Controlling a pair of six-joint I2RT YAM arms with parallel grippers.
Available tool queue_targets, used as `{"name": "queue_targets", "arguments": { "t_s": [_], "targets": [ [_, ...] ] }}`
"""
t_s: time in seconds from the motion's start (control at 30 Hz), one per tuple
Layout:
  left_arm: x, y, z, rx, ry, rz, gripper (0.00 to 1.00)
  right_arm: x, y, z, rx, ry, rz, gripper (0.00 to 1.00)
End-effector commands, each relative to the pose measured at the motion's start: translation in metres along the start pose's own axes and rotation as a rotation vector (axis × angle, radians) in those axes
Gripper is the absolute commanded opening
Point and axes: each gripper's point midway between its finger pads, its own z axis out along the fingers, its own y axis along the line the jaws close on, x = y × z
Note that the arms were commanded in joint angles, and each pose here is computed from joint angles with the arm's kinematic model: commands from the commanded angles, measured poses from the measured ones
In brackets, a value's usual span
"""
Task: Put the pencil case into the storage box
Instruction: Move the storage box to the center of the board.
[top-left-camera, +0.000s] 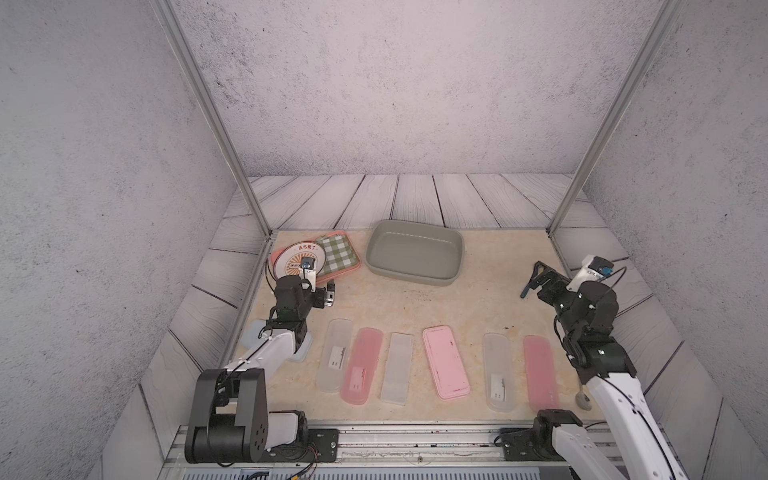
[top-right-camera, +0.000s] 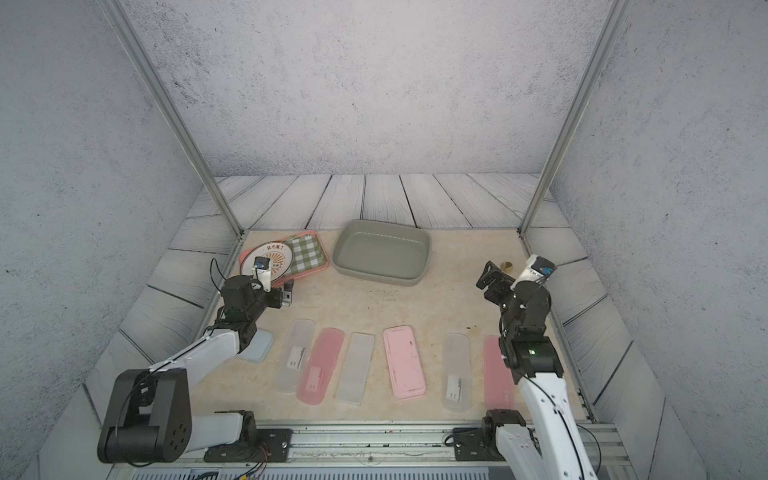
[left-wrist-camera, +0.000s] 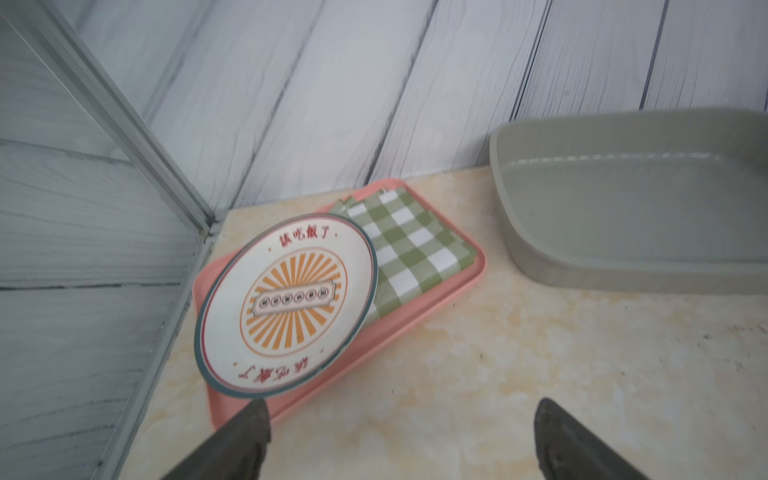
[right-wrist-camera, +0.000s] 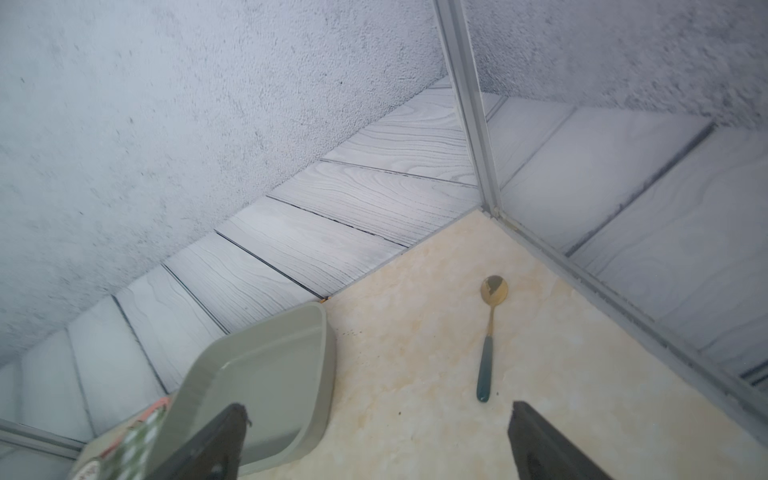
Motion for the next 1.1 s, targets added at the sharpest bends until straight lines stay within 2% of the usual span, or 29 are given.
{"name": "queue_targets", "arguments": {
  "t_s": [0.0, 0.1, 0.17, 0.27, 0.33, 0.4, 0.5, 0.57, 0.67, 0.73, 0.83, 0.9, 1.0, 1.07],
  "targets": [
    [0.024, -0.001, -0.018, 0.031, 0.255, 0.009, 1.0, 0.071, -0.035, -0.024, 0.115, 0.249, 0.236, 0.99],
    [0.028, -0.004, -0.033, 0.067, 0.364, 0.038, 1.0, 0.088, -0.004, -0.04, -0.12, 0.315, 0.148, 0.99],
    [0.033, -0.008, -0.043, 0.097, 0.434, 0.046, 1.0, 0.103, -0.004, -0.046, -0.132, 0.387, 0.113, 0.99],
    [0.043, -0.013, -0.058, 0.127, 0.519, 0.041, 1.0, 0.134, -0.018, -0.052, -0.05, 0.593, 0.041, 0.99],
    [0.049, -0.014, -0.064, 0.132, 0.543, 0.041, 1.0, 0.158, -0.032, -0.058, 0.049, 0.755, 0.014, 0.99],
    [0.053, -0.015, -0.067, 0.134, 0.543, 0.053, 1.0, 0.182, -0.047, -0.066, 0.189, 0.912, -0.087, 0.99],
    [0.057, -0.02, -0.066, 0.158, 0.53, 0.059, 1.0, 0.203, -0.057, -0.065, 0.363, 0.95, -0.287, 0.99],
    [0.06, -0.034, -0.067, 0.238, 0.533, 0.042, 1.0, 0.217, -0.061, -0.063, 0.433, 0.985, -0.305, 0.99],
    [0.058, -0.07, -0.076, 0.446, 0.508, 0.008, 1.0, 0.231, -0.061, -0.058, 0.438, 0.993, -0.293, 0.99],
    [0.05, -0.079, -0.073, 0.476, 0.483, 0.011, 1.0, 0.23, -0.063, -0.055, 0.432, 0.967, -0.293, 0.99],
    [0.016, -0.071, -0.044, 0.409, 0.43, 0.009, 1.0, 0.229, -0.056, -0.049, 0.38, 0.944, -0.298, 0.99],
    [-0.017, -0.061, -0.013, 0.328, 0.409, -0.041, 0.96, 0.236, -0.032, -0.043, 0.243, 0.98, -0.292, 0.99],
    [-0.041, -0.056, 0.045, 0.217, 0.456, -0.152, 0.94, 0.231, -0.01, -0.036, 0.161, 0.969, -0.266, 0.99],
    [-0.051, -0.063, 0.082, 0.194, 0.488, -0.216, 0.84, 0.224, -0.003, -0.031, 0.157, 0.941, -0.253, 0.99]
  ]
}}
